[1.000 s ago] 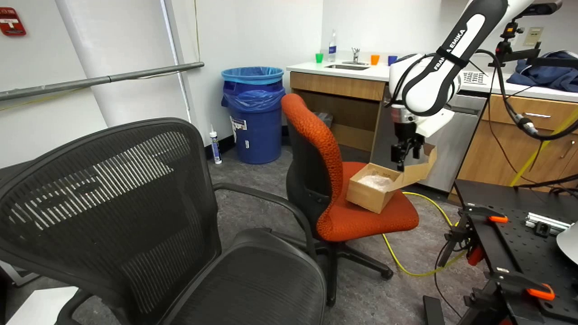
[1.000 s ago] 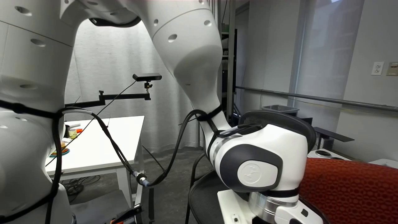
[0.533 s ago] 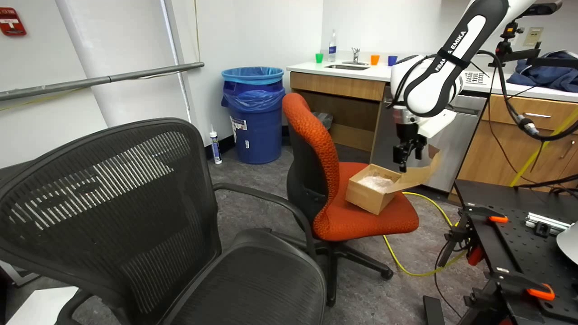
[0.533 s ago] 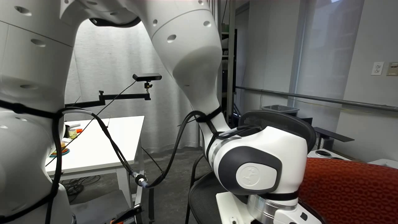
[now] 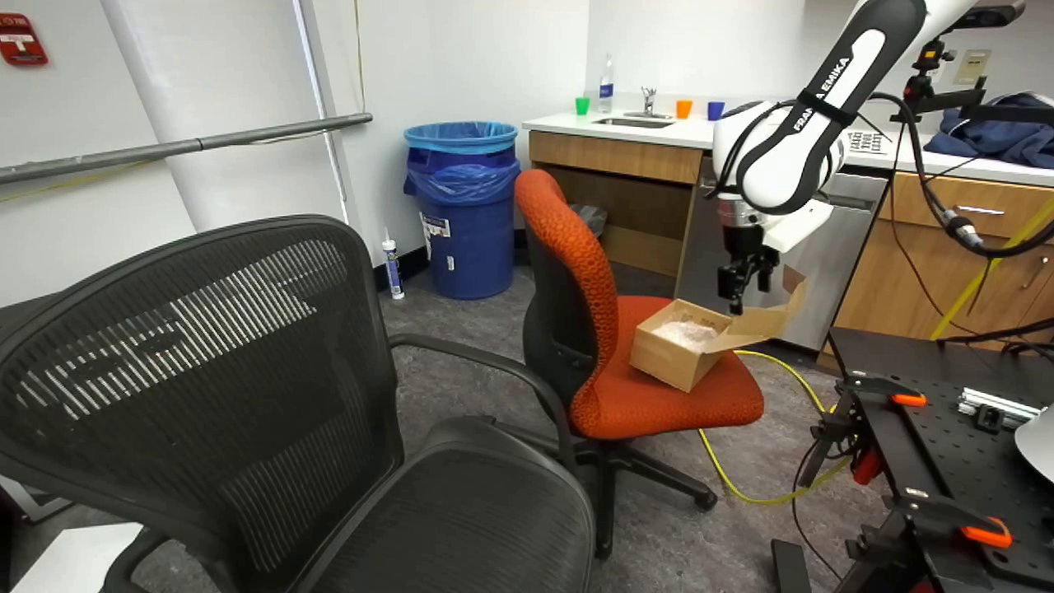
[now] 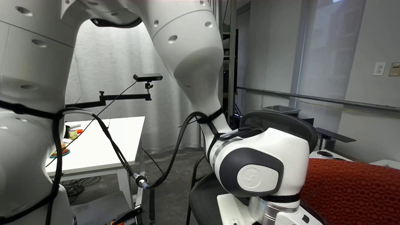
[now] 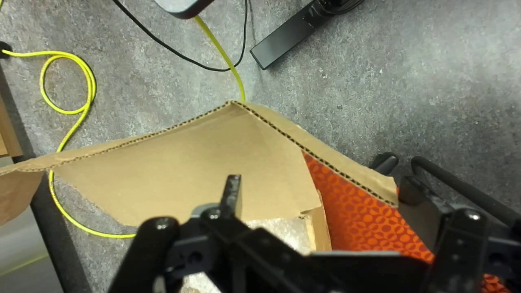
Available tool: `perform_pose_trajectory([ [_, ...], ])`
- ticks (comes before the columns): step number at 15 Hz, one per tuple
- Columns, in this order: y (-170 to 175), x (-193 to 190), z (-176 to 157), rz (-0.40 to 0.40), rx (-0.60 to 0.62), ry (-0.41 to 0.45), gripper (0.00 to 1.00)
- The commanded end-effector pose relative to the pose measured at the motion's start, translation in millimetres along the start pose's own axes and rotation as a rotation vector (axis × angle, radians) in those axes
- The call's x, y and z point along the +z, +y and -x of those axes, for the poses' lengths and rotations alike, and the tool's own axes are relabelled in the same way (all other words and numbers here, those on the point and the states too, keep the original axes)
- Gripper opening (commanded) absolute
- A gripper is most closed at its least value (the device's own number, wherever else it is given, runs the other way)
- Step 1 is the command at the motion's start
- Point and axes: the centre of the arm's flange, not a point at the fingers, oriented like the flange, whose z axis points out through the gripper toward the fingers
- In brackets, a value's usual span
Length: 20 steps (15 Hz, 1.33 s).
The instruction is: Close the box on the rotating chair
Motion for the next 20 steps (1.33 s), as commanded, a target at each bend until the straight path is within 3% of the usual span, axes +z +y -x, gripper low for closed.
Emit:
perform_pose_trajectory([
  [1, 1.1, -0.4, 4.7, 0.008, 0.007, 0.013, 0.88],
  [2, 1.0, -0.3, 4.6, 0.007, 0.008, 0.015, 0.8],
  [3, 1.0, -0.3, 4.5, 0.008, 0.01, 0.017, 0.9],
  [6, 0.6, -0.2, 4.7, 0.003, 0.016, 0.016, 1.0],
  [20, 2.7, 1.1, 8.5, 0.021, -0.042, -0.046, 1.0],
])
